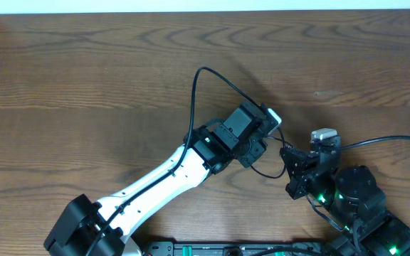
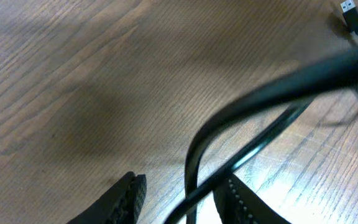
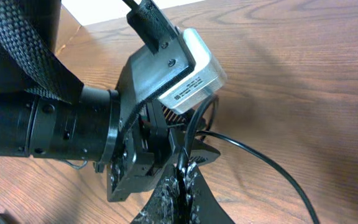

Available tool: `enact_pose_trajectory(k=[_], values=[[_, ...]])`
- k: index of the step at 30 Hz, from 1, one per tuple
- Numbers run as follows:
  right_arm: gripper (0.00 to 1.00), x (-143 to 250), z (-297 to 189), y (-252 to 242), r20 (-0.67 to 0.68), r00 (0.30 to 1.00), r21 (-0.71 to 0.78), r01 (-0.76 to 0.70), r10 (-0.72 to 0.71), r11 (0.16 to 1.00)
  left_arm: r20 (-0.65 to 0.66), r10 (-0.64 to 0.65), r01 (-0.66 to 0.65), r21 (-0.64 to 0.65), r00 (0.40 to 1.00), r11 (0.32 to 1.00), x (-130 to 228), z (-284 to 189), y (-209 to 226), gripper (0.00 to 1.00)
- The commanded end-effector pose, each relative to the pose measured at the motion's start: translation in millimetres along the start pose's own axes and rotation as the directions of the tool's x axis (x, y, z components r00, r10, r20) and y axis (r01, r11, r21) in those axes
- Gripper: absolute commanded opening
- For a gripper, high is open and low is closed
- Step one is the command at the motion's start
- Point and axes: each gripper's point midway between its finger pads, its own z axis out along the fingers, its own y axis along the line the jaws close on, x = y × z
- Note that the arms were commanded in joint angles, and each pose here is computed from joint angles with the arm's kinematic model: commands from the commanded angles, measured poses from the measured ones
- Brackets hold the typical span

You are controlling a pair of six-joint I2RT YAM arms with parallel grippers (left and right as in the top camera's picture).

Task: Untangle cables

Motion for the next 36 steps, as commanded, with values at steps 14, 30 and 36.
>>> enact_pose_trajectory(k=[14, 30, 36], values=[[0.01, 2.5, -1.7, -10.1, -0.004, 0.999, 0.054, 0.04, -0.039, 0.998, 0.053, 0.025, -0.025, -0.003, 0.998, 1.0, -11.6, -20.5, -0.6, 0.21], [0.01, 2.8, -1.7, -10.1, -0.005, 0.999, 0.054, 0.04, -0.039, 0.998, 0.049, 0.04, -0.04, -0.004, 0.998, 0.999, -10.9, -19.8, -0.5, 0.26], [0.01, 2.6, -1.7, -10.1, -0.005, 0.999, 0.054, 0.04, -0.039, 0.998, 0.036, 0.042, -0.043, 0.038, 0.998, 0.998, -7.1, -19.0, -7.5, 0.19]])
